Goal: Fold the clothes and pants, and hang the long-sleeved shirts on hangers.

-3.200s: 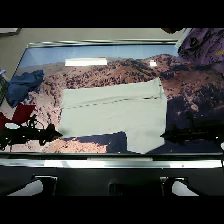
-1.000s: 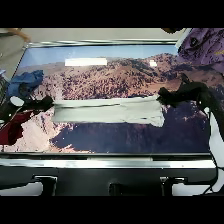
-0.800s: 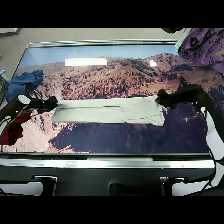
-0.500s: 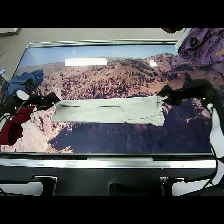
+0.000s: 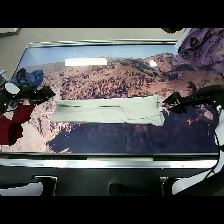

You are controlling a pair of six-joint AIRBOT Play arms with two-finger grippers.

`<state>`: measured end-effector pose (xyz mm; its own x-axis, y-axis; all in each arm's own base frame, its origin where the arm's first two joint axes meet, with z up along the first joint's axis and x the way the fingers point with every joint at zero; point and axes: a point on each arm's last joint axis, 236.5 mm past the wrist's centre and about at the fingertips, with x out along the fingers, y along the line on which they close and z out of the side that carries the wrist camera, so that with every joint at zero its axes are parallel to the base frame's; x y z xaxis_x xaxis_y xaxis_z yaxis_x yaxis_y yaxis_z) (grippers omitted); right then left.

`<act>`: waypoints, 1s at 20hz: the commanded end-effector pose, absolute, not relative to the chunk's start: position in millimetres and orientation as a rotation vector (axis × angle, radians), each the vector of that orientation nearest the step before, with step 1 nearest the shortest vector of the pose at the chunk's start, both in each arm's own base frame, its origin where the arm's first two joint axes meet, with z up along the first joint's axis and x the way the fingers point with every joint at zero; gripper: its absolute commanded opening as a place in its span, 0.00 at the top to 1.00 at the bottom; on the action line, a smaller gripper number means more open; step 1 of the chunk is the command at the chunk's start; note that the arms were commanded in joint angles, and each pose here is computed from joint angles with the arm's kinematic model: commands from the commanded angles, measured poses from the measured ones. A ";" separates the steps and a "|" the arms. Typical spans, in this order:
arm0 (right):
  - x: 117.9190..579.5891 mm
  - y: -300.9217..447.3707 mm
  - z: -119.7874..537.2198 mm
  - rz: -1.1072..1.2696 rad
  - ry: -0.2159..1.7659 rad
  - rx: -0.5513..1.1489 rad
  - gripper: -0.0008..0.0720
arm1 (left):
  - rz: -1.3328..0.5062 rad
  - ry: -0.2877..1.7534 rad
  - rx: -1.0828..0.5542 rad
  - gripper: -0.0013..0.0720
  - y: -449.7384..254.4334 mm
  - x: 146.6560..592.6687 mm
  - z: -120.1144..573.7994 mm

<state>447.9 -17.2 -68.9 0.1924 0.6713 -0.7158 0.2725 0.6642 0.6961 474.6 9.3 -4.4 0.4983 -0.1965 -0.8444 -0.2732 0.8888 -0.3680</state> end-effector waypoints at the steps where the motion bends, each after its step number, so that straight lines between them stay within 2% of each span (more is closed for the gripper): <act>1: 444.1 7.7 -93.4 0.429 1.445 0.888 0.10 | 0.048 1.069 -0.500 0.24 8.1 471.8 -1.7; 5: 441.8 32.9 -98.7 0.477 1.481 0.872 0.12 | 0.045 1.068 -0.506 0.24 6.5 472.1 -1.2; 7: 443.9 49.2 -95.9 0.511 1.479 0.857 0.38 | 0.037 1.067 -0.506 0.24 2.1 472.9 -0.6; 9: 443.4 61.7 -94.5 0.527 1.488 0.827 0.82 | 0.015 1.073 -0.492 0.24 -9.2 472.8 -0.6; 10: 445.2 64.4 -89.0 0.520 1.480 0.816 0.94 | -0.003 1.078 -0.482 0.25 -18.7 472.5 -0.8; 11: 449.5 63.2 -79.0 0.505 1.455 0.805 0.94 | -0.024 1.083 -0.474 0.32 -30.1 472.3 -0.9; 12: 455.3 58.4 -64.6 0.467 1.424 0.795 0.94 | -0.051 1.085 -0.476 0.49 -44.7 472.8 -0.7; 13: 459.0 50.8 -51.1 0.406 1.401 0.783 0.94 | -0.088 1.080 -0.494 0.70 -64.9 474.8 1.3; 15: 457.5 37.4 -18.8 0.309 1.364 0.746 0.94 | -0.166 1.058 -0.539 0.93 -110.8 480.4 5.0; 16: 453.2 31.5 -2.6 0.263 1.352 0.734 0.94 | -0.207 1.053 -0.556 0.96 -137.0 481.5 4.2; 20: 434.9 6.3 49.9 0.116 1.284 0.643 0.94 | -0.372 1.126 -0.630 0.96 -249.8 468.0 -15.0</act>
<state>446.6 26.6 16.4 0.2462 0.5420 -0.8035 0.2163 0.7774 0.5907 476.6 -176.2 -8.9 0.4442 -0.4689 -0.7634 -0.0667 0.8324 -0.5501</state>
